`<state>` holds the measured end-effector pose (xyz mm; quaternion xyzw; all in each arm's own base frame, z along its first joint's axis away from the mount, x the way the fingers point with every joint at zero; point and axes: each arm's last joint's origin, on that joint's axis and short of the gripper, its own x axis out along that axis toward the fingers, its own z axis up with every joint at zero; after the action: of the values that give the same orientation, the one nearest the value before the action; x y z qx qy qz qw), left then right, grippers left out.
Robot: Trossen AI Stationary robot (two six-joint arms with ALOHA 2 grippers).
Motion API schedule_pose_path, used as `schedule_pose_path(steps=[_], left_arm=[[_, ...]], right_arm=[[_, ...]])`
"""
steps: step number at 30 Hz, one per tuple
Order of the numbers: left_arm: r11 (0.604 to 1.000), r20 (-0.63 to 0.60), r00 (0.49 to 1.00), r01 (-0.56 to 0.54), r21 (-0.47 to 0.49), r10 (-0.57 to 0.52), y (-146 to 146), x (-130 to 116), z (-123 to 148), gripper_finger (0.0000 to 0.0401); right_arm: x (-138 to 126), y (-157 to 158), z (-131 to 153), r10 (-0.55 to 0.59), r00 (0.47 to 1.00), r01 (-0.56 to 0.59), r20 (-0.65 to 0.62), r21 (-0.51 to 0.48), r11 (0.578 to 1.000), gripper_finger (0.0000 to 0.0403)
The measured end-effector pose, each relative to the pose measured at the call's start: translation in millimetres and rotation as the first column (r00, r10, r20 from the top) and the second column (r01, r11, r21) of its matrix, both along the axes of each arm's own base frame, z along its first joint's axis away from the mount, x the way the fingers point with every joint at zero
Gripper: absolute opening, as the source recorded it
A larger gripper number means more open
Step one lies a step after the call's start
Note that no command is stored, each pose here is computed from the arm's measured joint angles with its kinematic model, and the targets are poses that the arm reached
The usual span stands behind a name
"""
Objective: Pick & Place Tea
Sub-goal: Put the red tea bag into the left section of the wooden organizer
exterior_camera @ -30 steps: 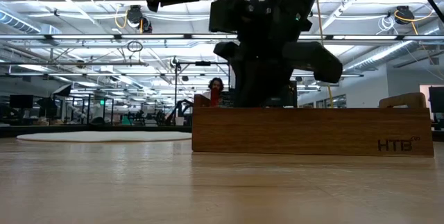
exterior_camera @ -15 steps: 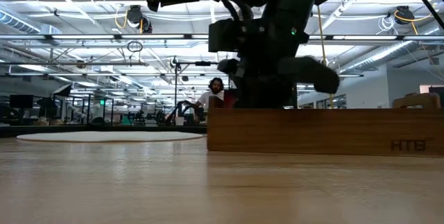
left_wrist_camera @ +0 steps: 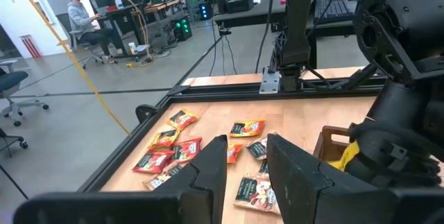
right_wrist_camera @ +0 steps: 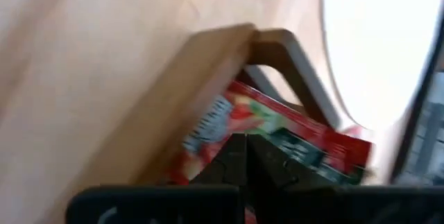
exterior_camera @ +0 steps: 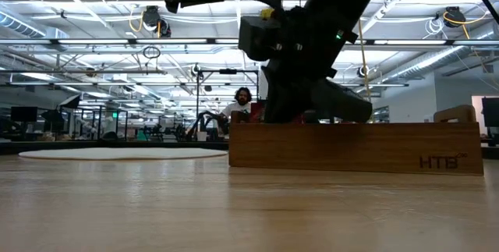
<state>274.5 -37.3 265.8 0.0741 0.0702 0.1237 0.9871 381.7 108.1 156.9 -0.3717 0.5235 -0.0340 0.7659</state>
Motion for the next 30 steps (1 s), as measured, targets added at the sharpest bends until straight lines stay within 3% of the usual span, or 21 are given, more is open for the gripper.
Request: schedule_pose_path(steps=[6, 10, 16, 23, 30], left_arm=[[1.0, 0.0, 1.0, 0.0, -0.001, 0.0, 0.0, 0.0, 0.0, 0.0108], [1.0, 0.001, 1.0, 0.0, -0.003, 0.0, 0.0, 0.0, 0.0, 0.0108], [1.0, 0.001, 1.0, 0.0, -0.003, 0.0, 0.0, 0.0, 0.0, 0.0108], [1.0, 0.001, 1.0, 0.0, -0.003, 0.0, -0.1, 0.1, 0.0, 0.0108], [1.0, 0.001, 1.0, 0.0, -0.002, 0.0, -0.1, 0.1, 0.0, 0.0108]], right_arm=[[0.5, -2.3, 1.9, -0.021, 0.999, 0.024, 0.028, -0.101, 0.995, 0.0], [1.9, 1.9, 3.6, 0.028, 1.0, -0.028, 0.005, 0.078, 0.997, 0.0], [5.2, -12.1, 2.1, 0.017, 0.998, 0.006, -0.063, 0.332, 0.943, 0.0], [7.5, -31.8, 0.6, 0.004, 0.993, 0.05, -0.117, 0.454, 0.89, 0.0], [9.9, -35.3, -12.6, -0.005, 0.987, 0.077, -0.161, 0.443, 0.893, 0.0]])
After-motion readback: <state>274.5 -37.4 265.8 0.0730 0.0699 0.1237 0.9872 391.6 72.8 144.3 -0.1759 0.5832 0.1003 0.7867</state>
